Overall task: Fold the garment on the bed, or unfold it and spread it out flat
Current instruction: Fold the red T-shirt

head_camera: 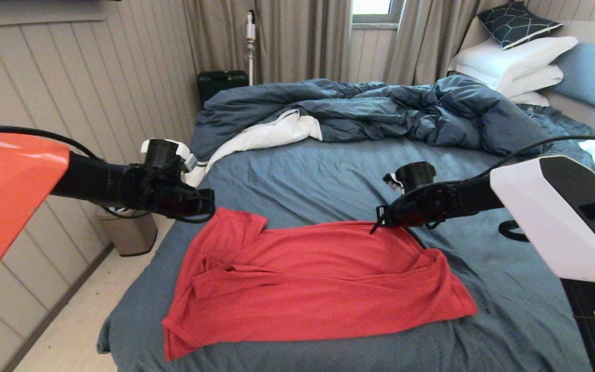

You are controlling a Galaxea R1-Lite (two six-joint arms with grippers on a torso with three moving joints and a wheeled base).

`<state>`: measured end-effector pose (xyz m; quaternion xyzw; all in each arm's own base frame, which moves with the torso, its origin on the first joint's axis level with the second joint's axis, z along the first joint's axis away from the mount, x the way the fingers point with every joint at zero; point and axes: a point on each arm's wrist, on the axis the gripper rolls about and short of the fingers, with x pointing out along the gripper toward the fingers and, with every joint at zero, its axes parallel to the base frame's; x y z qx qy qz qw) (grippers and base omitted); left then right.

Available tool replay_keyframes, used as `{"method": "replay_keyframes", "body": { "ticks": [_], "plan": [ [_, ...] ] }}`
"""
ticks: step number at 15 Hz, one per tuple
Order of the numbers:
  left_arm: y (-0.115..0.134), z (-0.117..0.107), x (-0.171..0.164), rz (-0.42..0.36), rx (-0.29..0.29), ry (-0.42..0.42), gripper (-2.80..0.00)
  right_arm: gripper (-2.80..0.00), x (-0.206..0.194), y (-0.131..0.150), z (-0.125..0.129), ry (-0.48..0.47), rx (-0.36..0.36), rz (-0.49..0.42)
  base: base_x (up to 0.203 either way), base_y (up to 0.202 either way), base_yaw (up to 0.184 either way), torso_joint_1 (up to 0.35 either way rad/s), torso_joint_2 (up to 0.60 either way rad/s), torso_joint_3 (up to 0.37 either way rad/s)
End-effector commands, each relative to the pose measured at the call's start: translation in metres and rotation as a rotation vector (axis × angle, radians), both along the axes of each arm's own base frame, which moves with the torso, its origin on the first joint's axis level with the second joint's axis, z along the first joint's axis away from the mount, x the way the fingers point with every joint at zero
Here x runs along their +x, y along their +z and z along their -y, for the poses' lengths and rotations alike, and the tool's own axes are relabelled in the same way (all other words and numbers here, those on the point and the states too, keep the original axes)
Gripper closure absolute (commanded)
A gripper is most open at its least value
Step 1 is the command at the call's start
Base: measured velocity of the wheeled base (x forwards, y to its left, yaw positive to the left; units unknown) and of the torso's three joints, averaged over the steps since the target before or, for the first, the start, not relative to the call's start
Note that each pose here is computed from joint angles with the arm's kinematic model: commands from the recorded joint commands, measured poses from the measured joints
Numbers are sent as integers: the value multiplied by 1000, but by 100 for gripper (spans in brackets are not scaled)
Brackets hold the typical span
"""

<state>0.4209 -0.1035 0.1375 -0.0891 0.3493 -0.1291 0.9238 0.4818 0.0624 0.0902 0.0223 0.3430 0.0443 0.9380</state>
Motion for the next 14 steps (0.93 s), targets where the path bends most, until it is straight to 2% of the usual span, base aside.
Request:
{"method": "replay_keyframes", "body": {
  "ticks": [1,7,13,14],
  "plan": [
    [-1,0,1,-4,-1,0,0,0,-2,12,2,-4,4,24,0,0,0,0,0,0],
    [-4,3,0,-11,1,-7,0,0,-31,74,9,-10,20,125,0,0,0,0,0,0],
    [-21,8,4,-47,12,-13,0,0,-32,58,10,-7,15,77,0,0,0,0,0,0],
    [-26,8,6,-56,18,-8,-280,0,-32,58,9,-6,17,77,0,0,0,0,0,0]
  ]
}}
